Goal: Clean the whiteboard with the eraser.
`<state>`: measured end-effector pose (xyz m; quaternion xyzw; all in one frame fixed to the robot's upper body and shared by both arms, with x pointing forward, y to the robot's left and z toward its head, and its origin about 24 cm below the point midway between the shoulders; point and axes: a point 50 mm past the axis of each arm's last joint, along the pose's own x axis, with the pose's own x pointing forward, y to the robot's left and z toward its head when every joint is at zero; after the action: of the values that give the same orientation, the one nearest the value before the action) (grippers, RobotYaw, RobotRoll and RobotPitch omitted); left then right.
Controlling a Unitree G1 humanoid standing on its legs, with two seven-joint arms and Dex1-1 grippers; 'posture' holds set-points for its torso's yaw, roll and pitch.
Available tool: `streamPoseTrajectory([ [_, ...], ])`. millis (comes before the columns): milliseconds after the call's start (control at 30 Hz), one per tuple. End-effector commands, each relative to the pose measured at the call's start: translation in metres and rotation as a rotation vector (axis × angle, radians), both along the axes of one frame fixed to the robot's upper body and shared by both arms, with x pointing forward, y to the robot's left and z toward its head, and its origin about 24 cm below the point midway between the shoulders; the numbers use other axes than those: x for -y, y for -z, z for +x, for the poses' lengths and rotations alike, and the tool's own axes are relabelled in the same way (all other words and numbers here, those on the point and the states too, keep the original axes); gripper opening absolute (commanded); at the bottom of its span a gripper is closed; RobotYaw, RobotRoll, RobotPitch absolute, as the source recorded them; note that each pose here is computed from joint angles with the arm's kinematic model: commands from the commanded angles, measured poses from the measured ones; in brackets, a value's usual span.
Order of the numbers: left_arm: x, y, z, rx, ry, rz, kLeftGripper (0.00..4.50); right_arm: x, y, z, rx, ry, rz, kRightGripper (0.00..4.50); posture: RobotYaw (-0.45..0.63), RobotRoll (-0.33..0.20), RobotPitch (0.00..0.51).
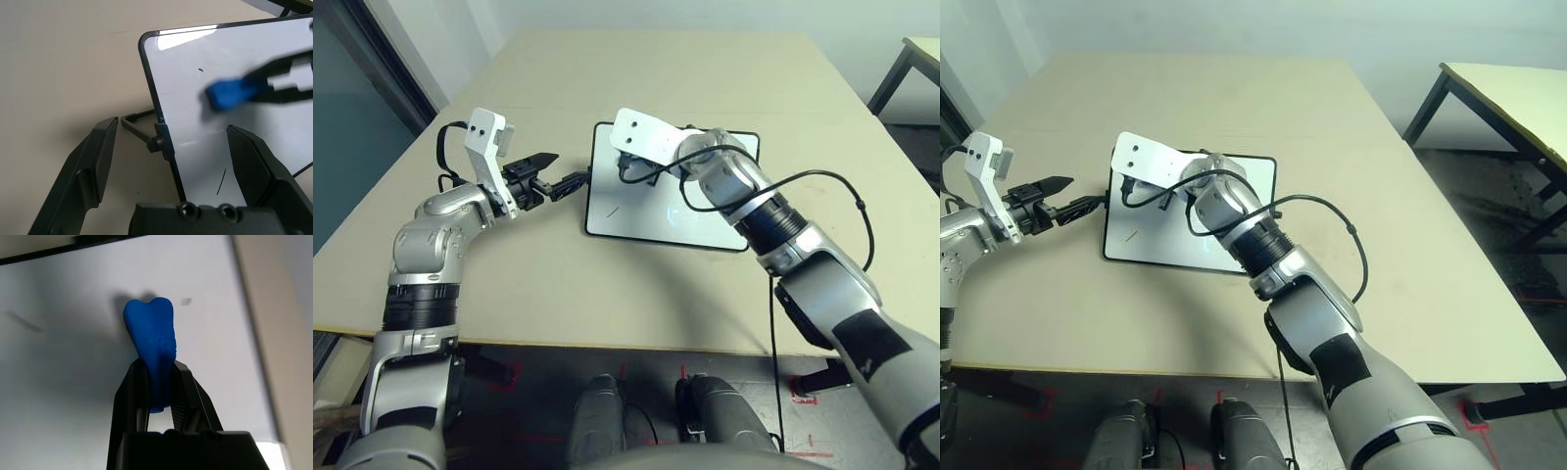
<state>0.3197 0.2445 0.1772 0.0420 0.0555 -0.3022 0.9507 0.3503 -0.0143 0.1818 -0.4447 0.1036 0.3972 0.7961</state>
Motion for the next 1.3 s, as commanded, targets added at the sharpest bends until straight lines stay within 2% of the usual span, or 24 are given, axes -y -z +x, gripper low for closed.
streamPoseTrajectory([
  [33, -0.001, 0.002, 0.000, -0.011, 0.000, -0.004, 4.50, 0.001, 0.025, -0.017, -0.091, -0.023, -0.073, 0.59, -0.01, 0.000, 0.098],
  [133, 0.001, 0.002, 0.000, -0.011, 0.005, -0.005, 4.50, 0.002, 0.025, -0.018, -0.088, -0.016, -0.075, 0.59, -0.01, 0.000, 0.098],
  [233, 0.001, 0.002, 0.001, -0.011, 0.008, -0.005, 4.50, 0.003, 0.010, -0.004, -0.036, 0.037, -0.040, 0.59, -0.01, 0.000, 0.096],
  [333, 0.000, 0.003, 0.001, -0.012, 0.008, -0.003, 4.50, 0.003, -0.015, 0.016, 0.048, 0.096, 0.019, 0.59, -0.01, 0.000, 0.095],
  [500, 0.001, 0.004, 0.000, -0.015, 0.009, -0.003, 4.50, 0.002, -0.029, 0.029, 0.087, 0.126, 0.075, 0.59, -0.01, 0.000, 0.095],
  [600, 0.000, 0.004, -0.001, -0.016, 0.007, -0.003, 4.50, 0.002, -0.018, 0.024, 0.055, 0.099, 0.047, 0.59, 0.00, 0.000, 0.097],
  [800, -0.001, 0.004, -0.002, -0.018, 0.002, -0.002, 4.50, 0.004, 0.015, -0.004, -0.041, 0.013, -0.035, 0.59, 0.00, 0.000, 0.100],
  [967, 0.000, 0.003, -0.001, -0.017, 0.005, -0.003, 4.50, 0.008, 0.024, -0.011, -0.068, 0.010, -0.064, 0.59, -0.01, 0.000, 0.102],
  [1033, 0.000, 0.003, -0.001, -0.017, 0.006, -0.002, 4.50, 0.007, 0.016, -0.004, -0.045, 0.035, -0.039, 0.59, -0.01, 0.000, 0.103],
  [1200, 0.001, 0.003, -0.001, -0.018, 0.007, -0.002, 4.50, 0.002, -0.026, 0.024, 0.077, 0.115, 0.091, 0.59, 0.00, 0.000, 0.102],
  [1300, 0.001, 0.003, -0.002, -0.018, 0.007, -0.002, 4.50, 0.000, -0.034, 0.032, 0.103, 0.127, 0.120, 0.58, 0.00, 0.000, 0.101],
])
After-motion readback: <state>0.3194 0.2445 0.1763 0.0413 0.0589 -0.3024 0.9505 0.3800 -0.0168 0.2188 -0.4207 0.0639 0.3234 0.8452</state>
